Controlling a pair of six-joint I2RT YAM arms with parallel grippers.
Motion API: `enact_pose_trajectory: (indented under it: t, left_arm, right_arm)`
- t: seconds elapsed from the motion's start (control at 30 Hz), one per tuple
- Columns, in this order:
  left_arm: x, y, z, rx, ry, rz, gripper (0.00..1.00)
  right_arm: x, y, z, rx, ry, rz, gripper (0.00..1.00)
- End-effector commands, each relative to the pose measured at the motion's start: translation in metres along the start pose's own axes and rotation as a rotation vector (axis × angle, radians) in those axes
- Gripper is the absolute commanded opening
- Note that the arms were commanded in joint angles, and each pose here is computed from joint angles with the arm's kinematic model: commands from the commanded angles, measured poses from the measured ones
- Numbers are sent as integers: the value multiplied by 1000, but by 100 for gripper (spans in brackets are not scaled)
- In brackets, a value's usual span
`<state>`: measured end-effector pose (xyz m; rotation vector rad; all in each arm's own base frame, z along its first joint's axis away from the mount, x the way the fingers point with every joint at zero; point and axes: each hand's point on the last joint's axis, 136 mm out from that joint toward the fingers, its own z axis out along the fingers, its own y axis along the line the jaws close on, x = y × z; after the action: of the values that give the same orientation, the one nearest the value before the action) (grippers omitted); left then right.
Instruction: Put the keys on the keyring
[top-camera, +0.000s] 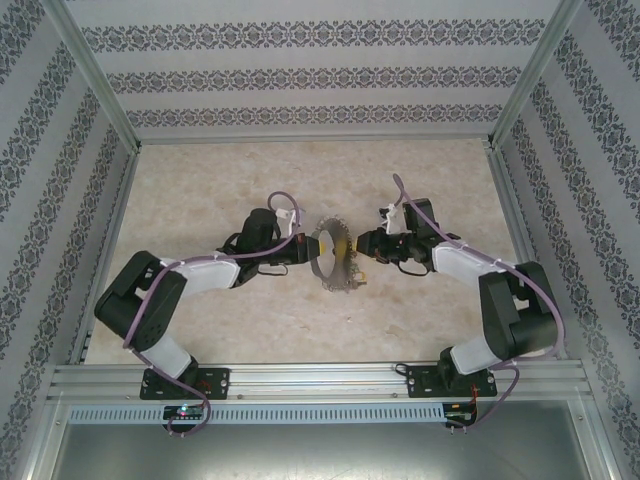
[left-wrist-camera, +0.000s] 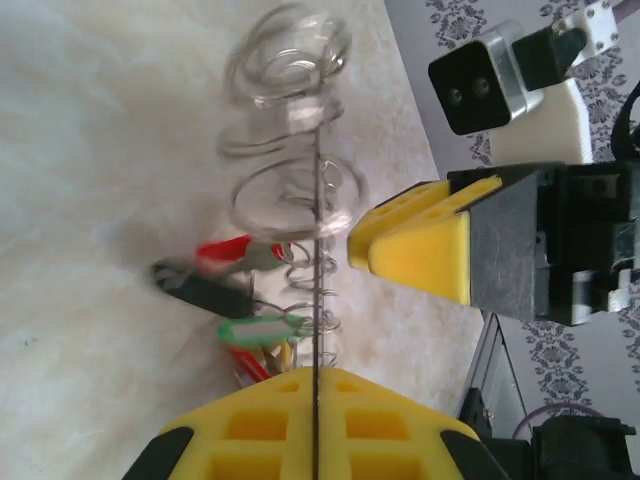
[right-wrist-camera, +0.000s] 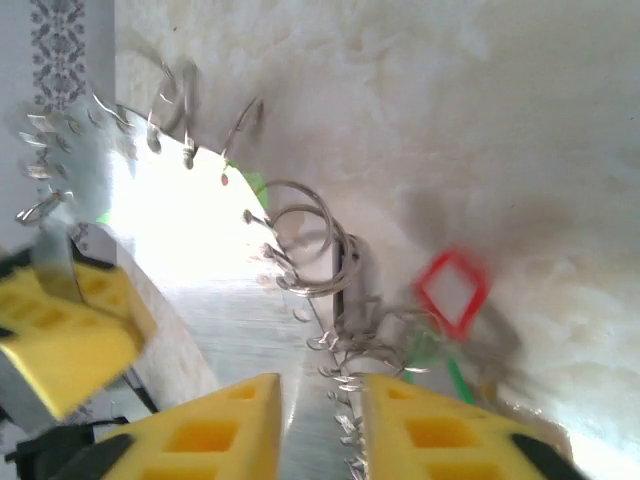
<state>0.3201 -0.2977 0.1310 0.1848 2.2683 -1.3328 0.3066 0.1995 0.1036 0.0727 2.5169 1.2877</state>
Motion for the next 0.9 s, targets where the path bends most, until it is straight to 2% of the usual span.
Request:
enact_pose_trajectory:
  t: [0.0, 0.13, 0.2, 0.3, 0.33, 0.37, 0.4, 0.47, 0.57, 0.63, 0.67, 0.7, 0.73, 0.8, 0.83, 0.87]
  left_arm:
    - [-13, -24, -23, -61, 66, 190, 0]
    - [-21, -55, -62, -173, 227, 439, 0]
    - [-22, -70, -82, -221, 327, 553, 0]
    - [-37, -71, -100, -355, 351, 672, 0]
    - [-41, -78, -99, -303, 329, 680, 0]
    - [-46, -96, -99, -190, 282, 670, 0]
    - [-58, -114, -99, -106, 202, 662, 0]
    - [-64, -126, -97, -35, 122, 704, 0]
    - [-52, -165, -108, 142, 131, 815, 0]
    - [-68, -131, -100, 36, 23, 791, 0]
    - [-72, -122, -99, 1, 25, 745, 0]
    - [-65, -134, -103, 44, 100, 741, 0]
    - [-63, -138, -104, 31, 141, 735, 0]
    - [-66, -105, -95, -132, 174, 710, 0]
    - [-64, -101, -95, -156, 211, 709, 0]
    - [-60, -113, -97, -115, 234, 713, 0]
  right_arm:
    - [-15, 20, -28, 13, -109, -90, 39]
    - [-29, 11, -62, 158, -263, -165, 52]
    - [-35, 11, -79, 212, -352, -214, 61]
    - [-39, 8, -97, 270, -449, -248, 71]
    - [-39, 8, -100, 276, -468, -257, 71]
    - [-40, 8, -103, 284, -486, -265, 71]
    - [-41, 7, -107, 294, -503, -265, 71]
    - [-41, 9, -110, 294, -515, -271, 71]
    - [-40, 9, -115, 307, -529, -280, 71]
    - [-39, 7, -117, 316, -547, -286, 71]
    - [-39, 2, -117, 325, -564, -282, 71]
    - [-40, -1, -118, 334, -582, -271, 70]
    - [-40, -2, -119, 341, -583, -263, 70]
    - [-37, -3, -119, 352, -567, -279, 71]
    - [-38, -5, -118, 354, -574, -279, 71]
    - [-39, -8, -117, 356, -586, -265, 70]
